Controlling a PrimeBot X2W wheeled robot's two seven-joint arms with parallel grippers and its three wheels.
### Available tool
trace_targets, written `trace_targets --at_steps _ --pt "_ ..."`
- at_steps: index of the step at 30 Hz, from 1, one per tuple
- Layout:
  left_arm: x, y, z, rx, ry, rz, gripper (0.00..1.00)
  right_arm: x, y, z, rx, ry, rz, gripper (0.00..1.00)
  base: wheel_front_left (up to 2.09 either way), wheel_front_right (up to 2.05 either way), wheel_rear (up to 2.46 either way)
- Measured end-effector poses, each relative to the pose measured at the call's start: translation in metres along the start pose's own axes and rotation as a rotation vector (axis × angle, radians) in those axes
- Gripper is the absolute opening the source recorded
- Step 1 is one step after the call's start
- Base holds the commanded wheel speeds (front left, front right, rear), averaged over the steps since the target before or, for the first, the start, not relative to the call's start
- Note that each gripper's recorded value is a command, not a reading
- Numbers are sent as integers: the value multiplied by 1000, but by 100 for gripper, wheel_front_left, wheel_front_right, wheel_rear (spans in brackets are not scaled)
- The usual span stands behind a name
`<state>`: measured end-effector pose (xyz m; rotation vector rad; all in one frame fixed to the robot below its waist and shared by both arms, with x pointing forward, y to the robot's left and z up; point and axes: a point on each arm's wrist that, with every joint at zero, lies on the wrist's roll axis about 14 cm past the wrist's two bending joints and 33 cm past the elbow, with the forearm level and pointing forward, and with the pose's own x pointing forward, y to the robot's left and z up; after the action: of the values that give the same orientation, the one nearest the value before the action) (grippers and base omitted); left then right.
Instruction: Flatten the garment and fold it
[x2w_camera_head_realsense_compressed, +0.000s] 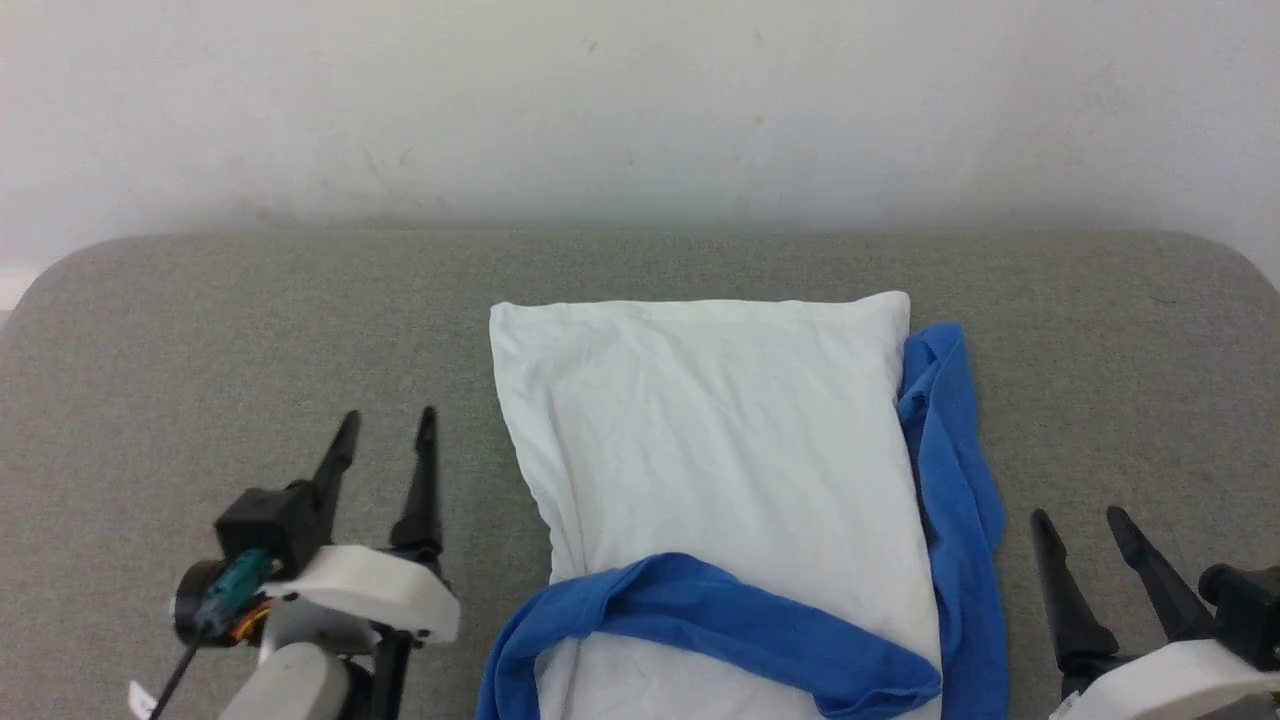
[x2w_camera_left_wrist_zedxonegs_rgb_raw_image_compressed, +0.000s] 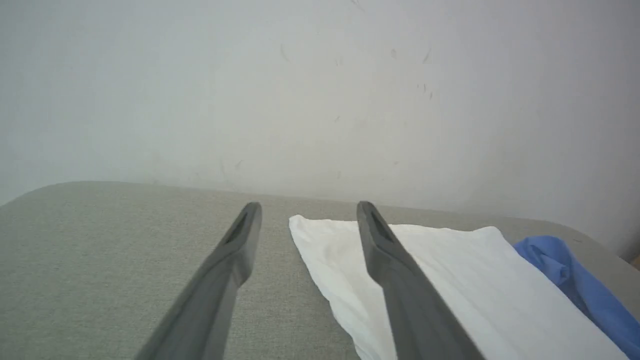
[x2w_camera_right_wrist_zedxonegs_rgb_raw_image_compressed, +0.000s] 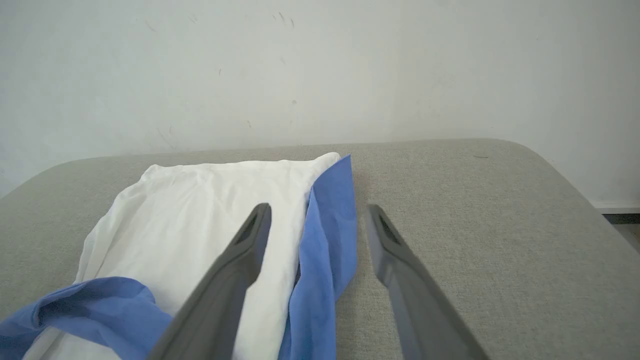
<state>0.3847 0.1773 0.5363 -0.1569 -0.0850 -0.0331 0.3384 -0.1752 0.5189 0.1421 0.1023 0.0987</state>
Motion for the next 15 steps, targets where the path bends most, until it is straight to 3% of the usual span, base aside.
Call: trace_targets --at_steps 7,15 --pt "-24 61 7 84 -13 156 100 27 -20 -25 28 98 -49 100 0 0 0" --pt "-31 58 6 103 -17 131 100 95 -52 -45 81 271 -85 100 0 0 0"
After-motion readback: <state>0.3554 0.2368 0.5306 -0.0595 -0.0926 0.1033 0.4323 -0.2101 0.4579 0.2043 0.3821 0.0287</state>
